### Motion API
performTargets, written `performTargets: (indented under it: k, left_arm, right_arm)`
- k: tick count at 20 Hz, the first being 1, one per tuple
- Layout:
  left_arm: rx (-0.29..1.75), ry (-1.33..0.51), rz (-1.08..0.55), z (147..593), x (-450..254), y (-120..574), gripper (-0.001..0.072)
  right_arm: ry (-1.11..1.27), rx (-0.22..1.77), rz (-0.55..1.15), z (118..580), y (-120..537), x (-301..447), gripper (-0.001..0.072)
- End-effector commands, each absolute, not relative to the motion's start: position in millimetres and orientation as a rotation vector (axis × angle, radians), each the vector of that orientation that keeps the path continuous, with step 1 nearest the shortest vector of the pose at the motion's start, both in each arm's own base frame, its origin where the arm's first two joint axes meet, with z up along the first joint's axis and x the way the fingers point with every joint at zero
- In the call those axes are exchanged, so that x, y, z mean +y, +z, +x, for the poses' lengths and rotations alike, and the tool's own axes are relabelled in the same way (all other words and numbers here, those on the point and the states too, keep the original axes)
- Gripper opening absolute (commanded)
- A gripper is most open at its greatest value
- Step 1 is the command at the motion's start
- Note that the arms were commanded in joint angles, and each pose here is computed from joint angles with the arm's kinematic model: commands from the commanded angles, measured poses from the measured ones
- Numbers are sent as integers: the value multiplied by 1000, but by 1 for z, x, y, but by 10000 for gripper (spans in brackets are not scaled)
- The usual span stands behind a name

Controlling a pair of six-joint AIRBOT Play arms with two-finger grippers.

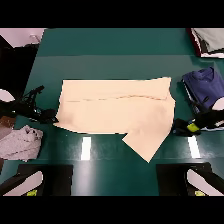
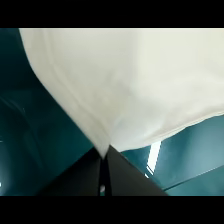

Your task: Fold the shirts.

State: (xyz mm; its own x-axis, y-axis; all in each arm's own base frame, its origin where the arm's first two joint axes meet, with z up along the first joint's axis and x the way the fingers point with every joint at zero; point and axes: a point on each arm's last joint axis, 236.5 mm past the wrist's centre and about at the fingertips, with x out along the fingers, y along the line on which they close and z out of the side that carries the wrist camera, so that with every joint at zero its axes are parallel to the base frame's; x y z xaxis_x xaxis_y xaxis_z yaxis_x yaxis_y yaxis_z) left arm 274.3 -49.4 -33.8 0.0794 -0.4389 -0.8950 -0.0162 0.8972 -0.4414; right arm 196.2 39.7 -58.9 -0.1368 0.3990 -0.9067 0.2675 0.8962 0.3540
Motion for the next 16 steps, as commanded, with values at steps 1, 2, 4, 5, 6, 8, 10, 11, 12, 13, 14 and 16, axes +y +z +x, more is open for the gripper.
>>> performTargets:
  k: [1,2,4,5,6,8,10,11,12,13,14,16]
  left_arm:
    - [1447,-339,-393,276,-53,-27,22]
    - [1448,-342,-397,276,-54,-27,22]
    - [1446,-341,-398,276,-54,-27,22]
    - [1445,-341,-398,277,-54,-27,22]
    - [1444,-340,-399,277,-54,-27,22]
    - [1444,-341,-400,277,-55,-27,22]
    - [1446,-341,-397,276,-54,-27,22]
    - [1448,-341,-396,276,-54,-27,21]
    - [1457,-345,-396,274,-54,-27,20]
    - [1463,-350,-396,271,-55,-26,20]
    - [1463,-356,-390,268,-56,-22,20]
    - [1462,-386,-364,255,-61,-7,20]
  right_arm:
    - [109,1726,661,188,-94,63,327]
    - [98,1715,674,190,-99,64,327]
    - [85,1683,688,195,-103,64,327]
    - [82,1674,687,197,-103,63,325]
    - [78,1662,678,199,-103,62,307]
    - [74,1610,660,206,-98,58,119]
    - [80,1544,633,213,-86,54,15]
    - [75,1522,608,212,-78,48,14]
    - [71,1516,571,210,-68,41,14]
    - [62,1520,523,205,-55,31,14]
    - [46,1532,474,198,-40,19,14]
    - [16,1558,412,181,-10,3,14]
